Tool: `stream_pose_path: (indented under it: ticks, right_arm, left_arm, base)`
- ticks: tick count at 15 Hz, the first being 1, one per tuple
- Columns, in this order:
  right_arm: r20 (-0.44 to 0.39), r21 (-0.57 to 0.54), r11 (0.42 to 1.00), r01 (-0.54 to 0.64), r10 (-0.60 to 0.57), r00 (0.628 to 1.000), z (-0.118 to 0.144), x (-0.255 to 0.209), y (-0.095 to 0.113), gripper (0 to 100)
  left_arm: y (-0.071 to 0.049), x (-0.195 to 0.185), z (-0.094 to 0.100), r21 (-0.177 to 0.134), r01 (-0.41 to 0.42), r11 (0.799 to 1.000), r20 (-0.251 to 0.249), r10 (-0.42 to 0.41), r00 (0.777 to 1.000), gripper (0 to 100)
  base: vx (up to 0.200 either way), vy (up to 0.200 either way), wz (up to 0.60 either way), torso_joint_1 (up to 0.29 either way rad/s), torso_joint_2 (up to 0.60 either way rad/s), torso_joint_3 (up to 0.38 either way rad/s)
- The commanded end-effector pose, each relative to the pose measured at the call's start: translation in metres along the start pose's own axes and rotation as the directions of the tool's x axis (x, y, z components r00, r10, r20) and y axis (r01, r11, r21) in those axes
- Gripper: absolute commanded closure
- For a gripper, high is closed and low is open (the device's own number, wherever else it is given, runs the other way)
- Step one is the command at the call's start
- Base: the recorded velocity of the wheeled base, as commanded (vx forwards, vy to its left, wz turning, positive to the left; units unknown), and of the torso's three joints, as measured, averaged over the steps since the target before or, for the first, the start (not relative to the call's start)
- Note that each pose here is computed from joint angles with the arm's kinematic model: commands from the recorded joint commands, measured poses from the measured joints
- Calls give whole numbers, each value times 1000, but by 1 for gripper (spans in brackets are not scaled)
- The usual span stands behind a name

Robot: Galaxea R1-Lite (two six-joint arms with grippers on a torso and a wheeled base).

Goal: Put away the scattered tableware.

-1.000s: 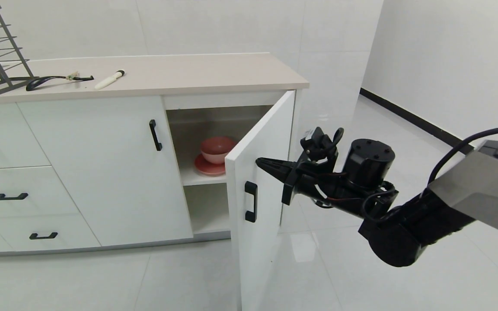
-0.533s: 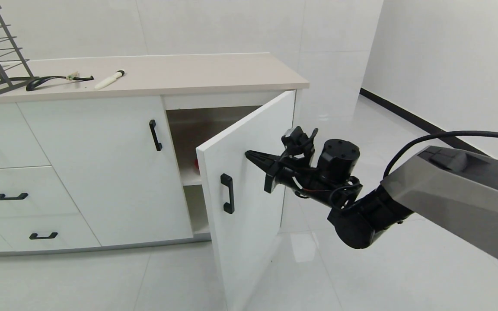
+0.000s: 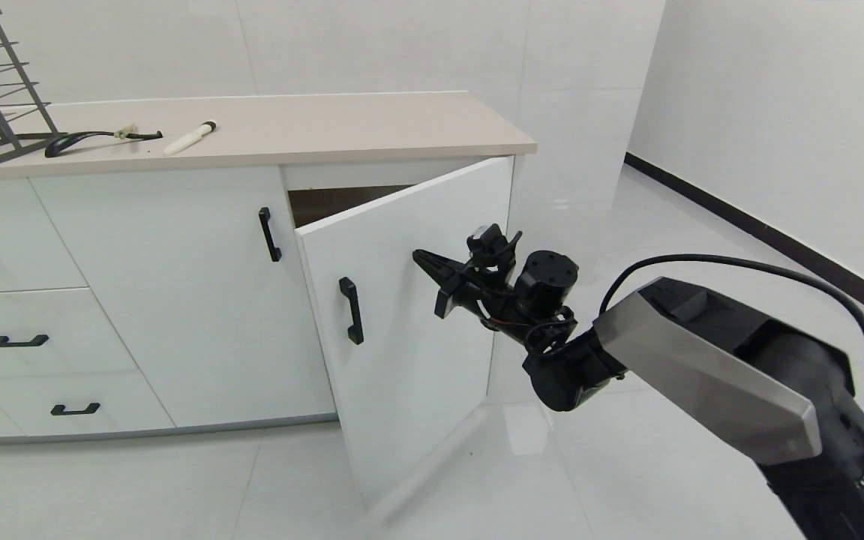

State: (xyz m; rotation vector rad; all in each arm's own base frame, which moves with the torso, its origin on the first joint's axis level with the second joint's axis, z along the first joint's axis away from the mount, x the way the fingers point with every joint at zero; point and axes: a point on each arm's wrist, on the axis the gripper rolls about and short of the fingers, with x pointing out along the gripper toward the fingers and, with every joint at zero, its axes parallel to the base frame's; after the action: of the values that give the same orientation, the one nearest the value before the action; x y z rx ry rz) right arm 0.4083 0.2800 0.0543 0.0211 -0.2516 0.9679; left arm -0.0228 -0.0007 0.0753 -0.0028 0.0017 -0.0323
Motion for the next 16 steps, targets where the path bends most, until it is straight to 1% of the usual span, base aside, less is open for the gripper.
stream_pose_path:
  ticks: [1,2,3,4,6,7,8,9,10,11,12,13,14,15,16]
  right_arm:
    - [-9,5,1000,2,-2,1000,-3,-5,0,100]
    - [-16,8,1000,-1,1,1000,17,-12,5,100]
    - [-32,15,1000,-1,1,999,26,-21,8,100]
    - [-56,23,1000,3,-1,998,55,-45,16,100]
    - [-99,36,999,28,-24,995,99,-105,32,100]
    - [-114,40,999,37,-33,993,115,-131,40,100]
    - [-131,43,997,58,-52,990,139,-174,54,100]
    - [-116,33,997,70,-66,991,163,-214,69,100]
    - [-60,5,996,86,-86,994,187,-252,84,100]
    - [-24,-23,991,133,-133,991,200,-284,91,100]
    - [-3,-49,982,185,-185,983,206,-305,94,100]
    - [28,-89,959,268,-266,963,212,-334,101,100]
    - [89,-142,922,360,-350,933,224,-360,113,100]
    - [135,-191,886,422,-402,906,230,-378,125,100]
    - [184,-239,862,447,-412,893,234,-394,143,100]
  left_arm:
    - [0,0,0,0,0,1000,0,0,1000,0]
    - [0,0,0,0,0,1000,0,0,1000,0]
    - [0,0,0,0,0,1000,0,0,1000,0]
    - [0,0,0,0,0,1000,0,0,1000,0]
    - [0,0,0,0,0,1000,0,0,1000,0]
    - [0,0,0,0,0,1000,0,0,1000,0]
    - [0,0,0,0,0,1000,0,0,1000,0]
    - [0,0,0,0,0,1000,0,0,1000,0]
    - [0,0,0,0,0,1000,0,0,1000,0]
    - [0,0,0,0,0,1000,0,0,1000,0]
    - [0,0,0,0,0,1000,0,0,1000,0]
    - [0,0,0,0,0,1000,0,0,1000,0]
    - [0,0,0,0,0,1000,0,0,1000,0]
    - [0,0,0,-2,-2,1000,0,2,1000,0]
    - [0,0,0,-5,-3,1000,0,3,1000,0]
  base:
    - [0,0,0,0,0,0]
    - [0,0,0,0,0,0]
    - [0,0,0,0,0,0]
    - [0,0,0,0,0,0]
    - [0,0,0,0,0,0]
    - [0,0,0,0,0,0]
    - [0,0,0,0,0,0]
    - [0,0,0,0,0,0]
    - [0,0,0,0,0,0]
    - [0,0,0,0,0,0]
    - [0,0,0,0,0,0]
    - [0,0,0,0,0,0]
    - [0,0,0,0,0,0]
    - [0,0,0,0,0,0]
    - [0,0,0,0,0,0]
